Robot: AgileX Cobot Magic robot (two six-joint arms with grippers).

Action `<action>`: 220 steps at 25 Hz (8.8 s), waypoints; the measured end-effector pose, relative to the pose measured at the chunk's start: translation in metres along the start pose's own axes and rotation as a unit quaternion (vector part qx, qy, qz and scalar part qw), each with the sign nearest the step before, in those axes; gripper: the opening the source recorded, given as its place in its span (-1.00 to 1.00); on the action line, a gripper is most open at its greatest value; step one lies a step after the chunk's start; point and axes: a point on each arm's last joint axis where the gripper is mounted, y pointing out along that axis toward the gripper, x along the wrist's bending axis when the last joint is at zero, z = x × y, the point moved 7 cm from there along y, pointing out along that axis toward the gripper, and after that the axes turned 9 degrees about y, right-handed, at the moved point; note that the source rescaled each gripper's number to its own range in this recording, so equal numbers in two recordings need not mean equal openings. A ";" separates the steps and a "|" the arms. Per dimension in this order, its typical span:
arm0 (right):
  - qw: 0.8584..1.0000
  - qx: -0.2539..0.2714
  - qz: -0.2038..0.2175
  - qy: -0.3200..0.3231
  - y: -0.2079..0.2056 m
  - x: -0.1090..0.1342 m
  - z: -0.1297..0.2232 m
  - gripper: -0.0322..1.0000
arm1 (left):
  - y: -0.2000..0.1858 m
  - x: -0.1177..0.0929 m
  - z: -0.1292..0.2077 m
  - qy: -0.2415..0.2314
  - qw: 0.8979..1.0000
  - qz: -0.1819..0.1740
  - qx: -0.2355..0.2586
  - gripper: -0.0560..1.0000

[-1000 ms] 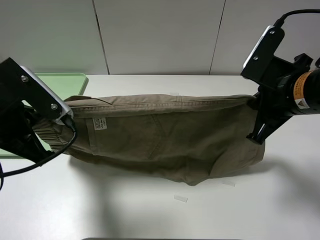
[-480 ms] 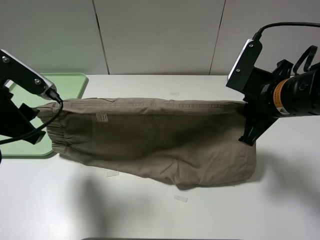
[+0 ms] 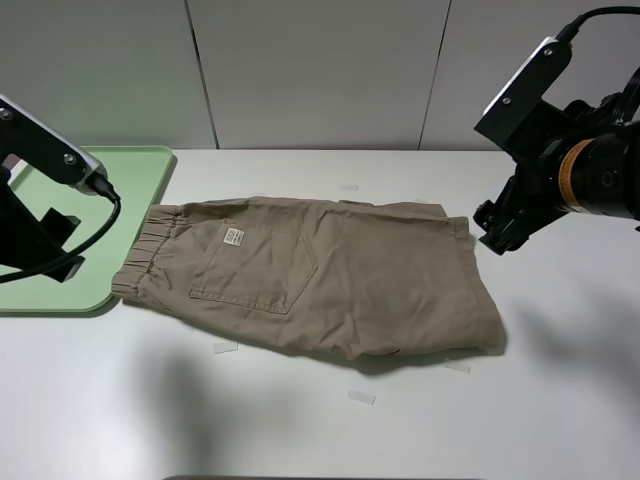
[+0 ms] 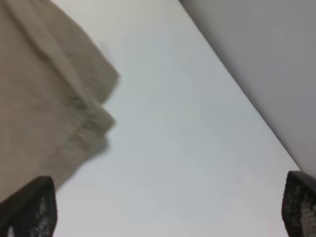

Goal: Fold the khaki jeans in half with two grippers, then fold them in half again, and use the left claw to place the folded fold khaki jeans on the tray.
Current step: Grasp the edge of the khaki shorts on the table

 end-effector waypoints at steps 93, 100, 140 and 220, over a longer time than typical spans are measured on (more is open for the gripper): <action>0.916 -0.295 -0.044 0.269 -0.238 -0.110 -0.047 1.00 | -0.166 -0.031 0.091 -0.129 0.924 0.314 -0.178 0.79; 0.919 -0.281 -0.044 0.272 -0.235 -0.109 -0.043 1.00 | -0.166 -0.031 0.091 -0.131 0.923 0.313 -0.178 0.79; 0.953 -0.079 -0.121 0.265 -0.160 -0.057 -0.038 1.00 | -0.154 -0.014 0.099 -0.282 0.943 0.150 -0.096 0.79; 0.860 0.200 -0.381 0.274 0.134 0.068 0.028 0.91 | -0.154 -0.014 0.099 -0.282 0.943 0.150 -0.096 0.79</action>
